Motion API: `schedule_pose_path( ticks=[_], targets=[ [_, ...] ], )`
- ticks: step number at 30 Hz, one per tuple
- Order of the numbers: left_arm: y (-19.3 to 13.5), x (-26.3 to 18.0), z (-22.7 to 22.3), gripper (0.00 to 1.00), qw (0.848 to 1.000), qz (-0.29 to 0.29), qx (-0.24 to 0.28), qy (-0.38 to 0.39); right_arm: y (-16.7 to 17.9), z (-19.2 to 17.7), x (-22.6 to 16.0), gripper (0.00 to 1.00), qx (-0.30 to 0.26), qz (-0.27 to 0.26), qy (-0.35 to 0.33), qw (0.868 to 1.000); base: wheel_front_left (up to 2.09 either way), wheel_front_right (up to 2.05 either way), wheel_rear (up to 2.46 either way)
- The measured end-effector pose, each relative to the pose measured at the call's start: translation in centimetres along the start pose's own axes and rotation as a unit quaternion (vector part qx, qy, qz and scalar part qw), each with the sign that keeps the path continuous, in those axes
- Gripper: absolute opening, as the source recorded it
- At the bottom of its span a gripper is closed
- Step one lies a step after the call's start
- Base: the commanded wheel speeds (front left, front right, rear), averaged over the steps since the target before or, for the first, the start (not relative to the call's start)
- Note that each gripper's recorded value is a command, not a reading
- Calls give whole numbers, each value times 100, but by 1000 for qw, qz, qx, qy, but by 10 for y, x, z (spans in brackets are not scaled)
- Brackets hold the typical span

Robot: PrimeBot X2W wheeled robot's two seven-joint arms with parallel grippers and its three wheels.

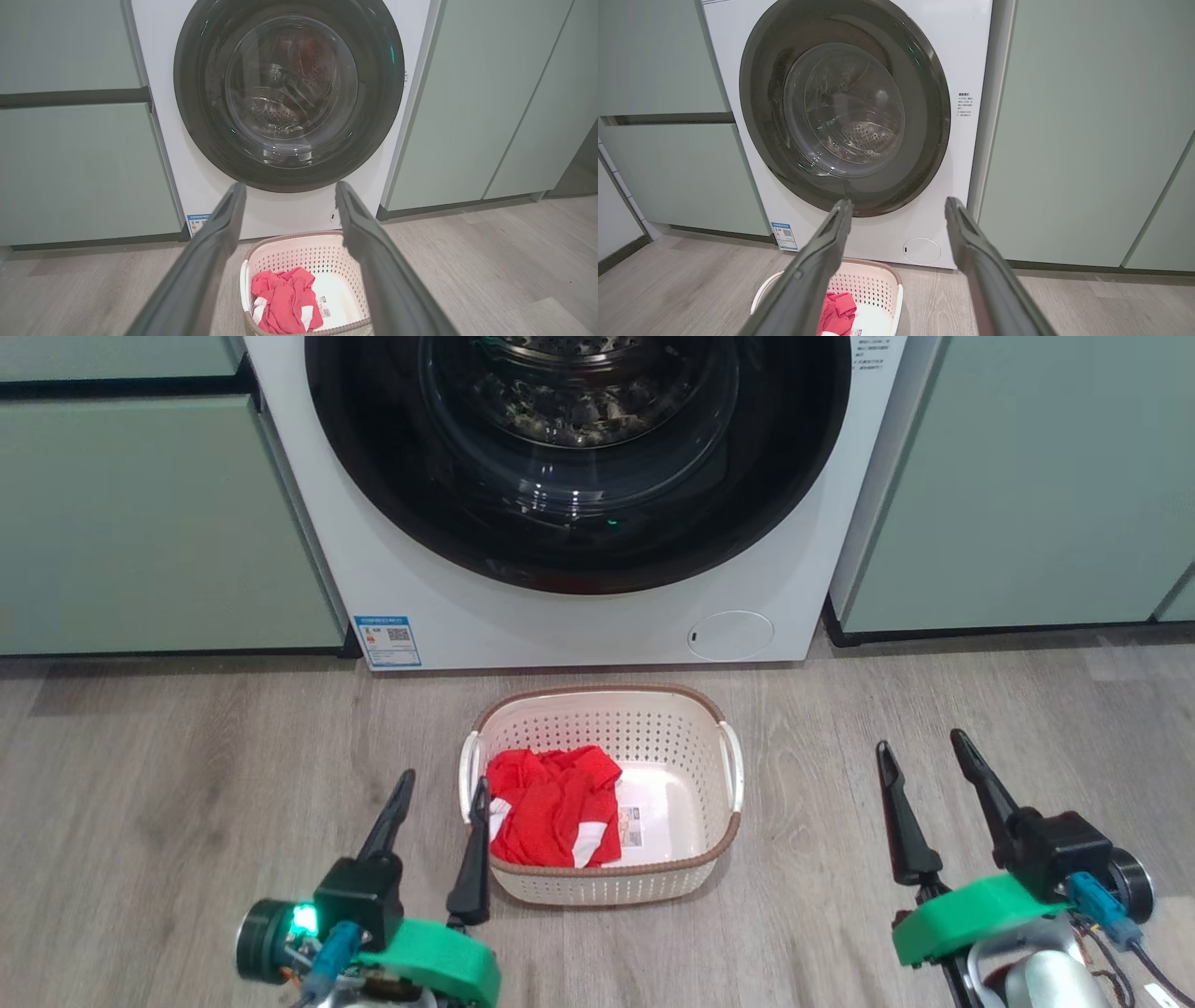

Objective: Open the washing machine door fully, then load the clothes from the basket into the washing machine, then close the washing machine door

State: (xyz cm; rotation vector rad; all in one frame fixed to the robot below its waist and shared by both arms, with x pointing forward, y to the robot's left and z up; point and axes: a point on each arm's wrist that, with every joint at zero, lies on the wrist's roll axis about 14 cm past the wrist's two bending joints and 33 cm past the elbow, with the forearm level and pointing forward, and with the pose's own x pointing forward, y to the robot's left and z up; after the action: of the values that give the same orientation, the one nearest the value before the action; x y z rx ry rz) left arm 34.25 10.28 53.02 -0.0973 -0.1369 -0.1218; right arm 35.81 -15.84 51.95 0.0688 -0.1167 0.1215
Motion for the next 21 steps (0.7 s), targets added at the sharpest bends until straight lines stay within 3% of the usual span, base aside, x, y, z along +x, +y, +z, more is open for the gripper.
schedule_pose_path(
  ticks=[21],
  targets=[
    [6,2,-1,100,1000,11,16,1,-6,-3,-2,100,7,-10,4,1000,0,0,0]
  ],
)
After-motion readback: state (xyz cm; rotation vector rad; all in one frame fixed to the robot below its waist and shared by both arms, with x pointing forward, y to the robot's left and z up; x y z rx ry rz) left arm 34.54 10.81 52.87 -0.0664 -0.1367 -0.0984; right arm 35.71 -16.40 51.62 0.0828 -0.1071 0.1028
